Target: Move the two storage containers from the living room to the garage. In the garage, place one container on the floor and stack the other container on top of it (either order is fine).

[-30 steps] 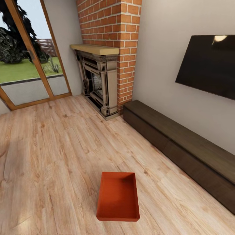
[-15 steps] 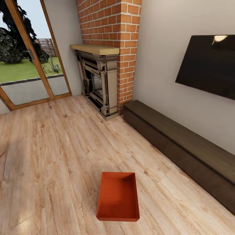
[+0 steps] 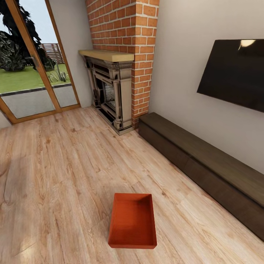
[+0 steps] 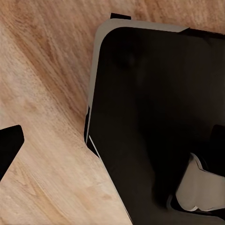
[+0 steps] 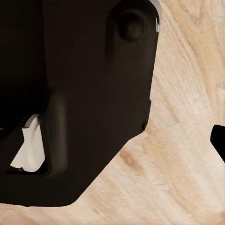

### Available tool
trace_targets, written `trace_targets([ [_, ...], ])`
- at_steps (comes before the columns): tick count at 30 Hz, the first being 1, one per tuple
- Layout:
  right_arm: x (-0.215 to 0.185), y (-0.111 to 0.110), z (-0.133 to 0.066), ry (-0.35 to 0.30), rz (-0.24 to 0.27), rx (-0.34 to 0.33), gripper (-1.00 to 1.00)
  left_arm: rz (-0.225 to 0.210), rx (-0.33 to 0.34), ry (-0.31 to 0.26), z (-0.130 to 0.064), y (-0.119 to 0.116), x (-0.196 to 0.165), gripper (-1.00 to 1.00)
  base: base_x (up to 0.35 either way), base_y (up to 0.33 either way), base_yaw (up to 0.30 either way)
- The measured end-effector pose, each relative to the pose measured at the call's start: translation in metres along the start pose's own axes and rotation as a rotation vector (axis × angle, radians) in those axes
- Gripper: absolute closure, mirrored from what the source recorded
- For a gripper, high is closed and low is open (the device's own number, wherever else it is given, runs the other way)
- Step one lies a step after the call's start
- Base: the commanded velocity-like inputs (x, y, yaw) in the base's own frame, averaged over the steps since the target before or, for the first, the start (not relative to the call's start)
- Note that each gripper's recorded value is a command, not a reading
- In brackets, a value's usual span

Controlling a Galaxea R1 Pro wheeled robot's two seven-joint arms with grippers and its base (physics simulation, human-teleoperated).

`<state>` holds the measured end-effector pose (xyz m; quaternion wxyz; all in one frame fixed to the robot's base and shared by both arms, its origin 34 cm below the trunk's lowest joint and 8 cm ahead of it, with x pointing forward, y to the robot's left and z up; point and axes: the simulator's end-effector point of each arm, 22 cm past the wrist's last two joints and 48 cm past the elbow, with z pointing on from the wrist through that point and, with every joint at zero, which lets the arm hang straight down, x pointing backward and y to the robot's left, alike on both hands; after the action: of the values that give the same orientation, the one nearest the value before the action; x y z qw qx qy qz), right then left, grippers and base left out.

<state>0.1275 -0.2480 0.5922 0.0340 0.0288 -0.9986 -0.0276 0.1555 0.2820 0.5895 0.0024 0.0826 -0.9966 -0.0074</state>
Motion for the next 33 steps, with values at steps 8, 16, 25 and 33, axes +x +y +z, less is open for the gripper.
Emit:
trace_targets([
  [8,0.0004,0.001,0.0,0.001,0.0,-0.001,-1.0,0.0,0.0,0.0,0.0,0.0,0.0,-1.0,0.0,0.0,0.0],
  [16,0.0001,0.0015,0.0001,0.001,0.002,-0.002,-1.0,0.0,0.0,0.0,0.0,0.0,0.0,-1.0,0.0,0.0,0.0],
  [25,0.0024,0.0001,0.0003,0.004,0.006,0.0,-1.0,0.0,-0.001,0.008,0.0003,0.0006,0.0033,-1.0,0.0,0.0,0.0],
  [33,0.0071,0.0004,0.0007,0.016,0.005,-0.001,-1.0,0.0,-0.004,0.021,0.0008,0.0014,0.0083,-1.0,0.0,0.0,0.0],
])
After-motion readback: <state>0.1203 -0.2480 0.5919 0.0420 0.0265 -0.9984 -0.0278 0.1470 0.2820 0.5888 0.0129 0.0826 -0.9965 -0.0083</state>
